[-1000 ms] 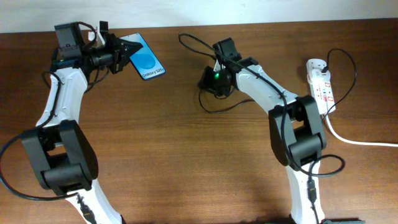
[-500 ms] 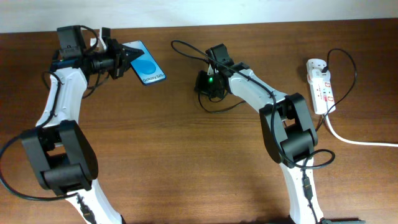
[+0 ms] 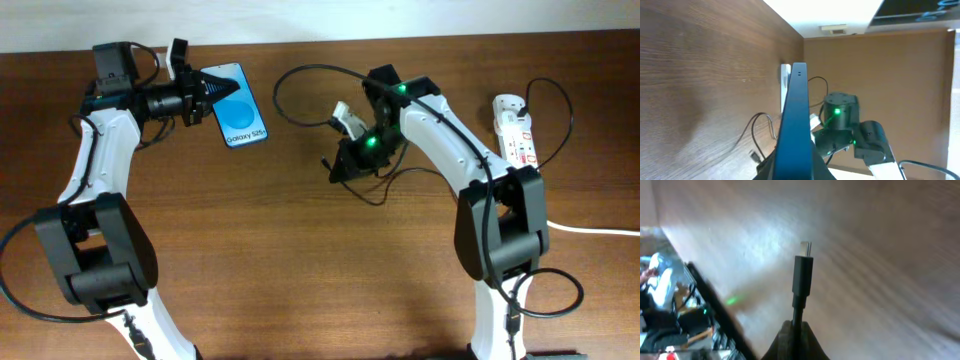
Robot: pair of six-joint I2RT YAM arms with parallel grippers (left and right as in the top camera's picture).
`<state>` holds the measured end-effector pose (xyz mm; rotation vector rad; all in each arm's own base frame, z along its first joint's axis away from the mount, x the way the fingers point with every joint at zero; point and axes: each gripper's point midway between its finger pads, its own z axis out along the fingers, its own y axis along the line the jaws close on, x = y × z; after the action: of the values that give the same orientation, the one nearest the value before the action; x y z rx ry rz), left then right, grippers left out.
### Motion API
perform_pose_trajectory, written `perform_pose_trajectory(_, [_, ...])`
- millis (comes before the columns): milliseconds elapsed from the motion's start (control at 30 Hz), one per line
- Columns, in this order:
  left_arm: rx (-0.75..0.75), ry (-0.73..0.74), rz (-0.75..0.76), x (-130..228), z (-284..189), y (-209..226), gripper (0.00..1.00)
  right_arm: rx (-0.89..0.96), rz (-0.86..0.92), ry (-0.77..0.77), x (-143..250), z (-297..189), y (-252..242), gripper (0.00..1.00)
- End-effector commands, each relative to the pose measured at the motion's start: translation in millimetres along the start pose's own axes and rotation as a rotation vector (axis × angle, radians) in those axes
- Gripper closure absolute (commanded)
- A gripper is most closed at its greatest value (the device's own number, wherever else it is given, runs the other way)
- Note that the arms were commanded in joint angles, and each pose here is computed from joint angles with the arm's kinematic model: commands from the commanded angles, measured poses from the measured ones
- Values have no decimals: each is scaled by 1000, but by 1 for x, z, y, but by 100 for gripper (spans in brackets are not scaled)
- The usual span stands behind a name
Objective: Plug charger to phone and switch on socket
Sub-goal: 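Grasp the black cable's USB-C plug with the right gripper, then insert the plug upward into the phone's bottom port with the right gripper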
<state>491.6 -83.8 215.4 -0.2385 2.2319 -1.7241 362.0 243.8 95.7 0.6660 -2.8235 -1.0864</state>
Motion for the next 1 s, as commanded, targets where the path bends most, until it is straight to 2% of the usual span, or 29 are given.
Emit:
perform_pose_trajectory(0, [114, 56, 69, 10, -6, -31, 100, -141, -107, -50, -3, -13, 42, 95])
perform_pose_trajectory(67, [177, 97, 82, 16, -6, -42, 100, -153, -185, -147, -4, -54, 76, 96])
perform_pose_trajectory(167, [214, 146, 90, 27, 4, -51, 100, -82, -247, -296, 15, -125, 118, 95])
perform_pose_trajectory(233, [249, 211, 94, 42, 21, -62, 100, 3, -236, -390, 48, -173, 142, 95])
perform_pose_trajectory(267, [250, 240, 76, 49, 31, -66, 100, 0, -215, -409, 61, -180, 151, 95])
perform_pose_trajectory(300, [257, 266, 91, 56, 42, -71, 100, -7, -190, -421, 67, -179, 152, 96])
perform_pose_trajectory(400, [279, 305, 170, 58, 66, -96, 100, -114, 67, -611, 85, -145, 122, 96])
perform_pose_trajectory(467, [253, 286, 159, 57, 79, -100, 100, -190, 179, -637, 81, -116, 101, 96])
perform_pose_trajectory(600, [197, 240, 54, 51, 95, -100, 100, -209, 137, -687, 44, -93, 110, 96])
perform_pose_trajectory(700, [275, 214, 173, 45, 98, -137, 100, -298, 100, -657, 28, -76, 126, 96])
perform_pose_trajectory(967, [269, 187, 129, 39, 98, -139, 100, -426, -9, -722, 17, -98, 162, 96])
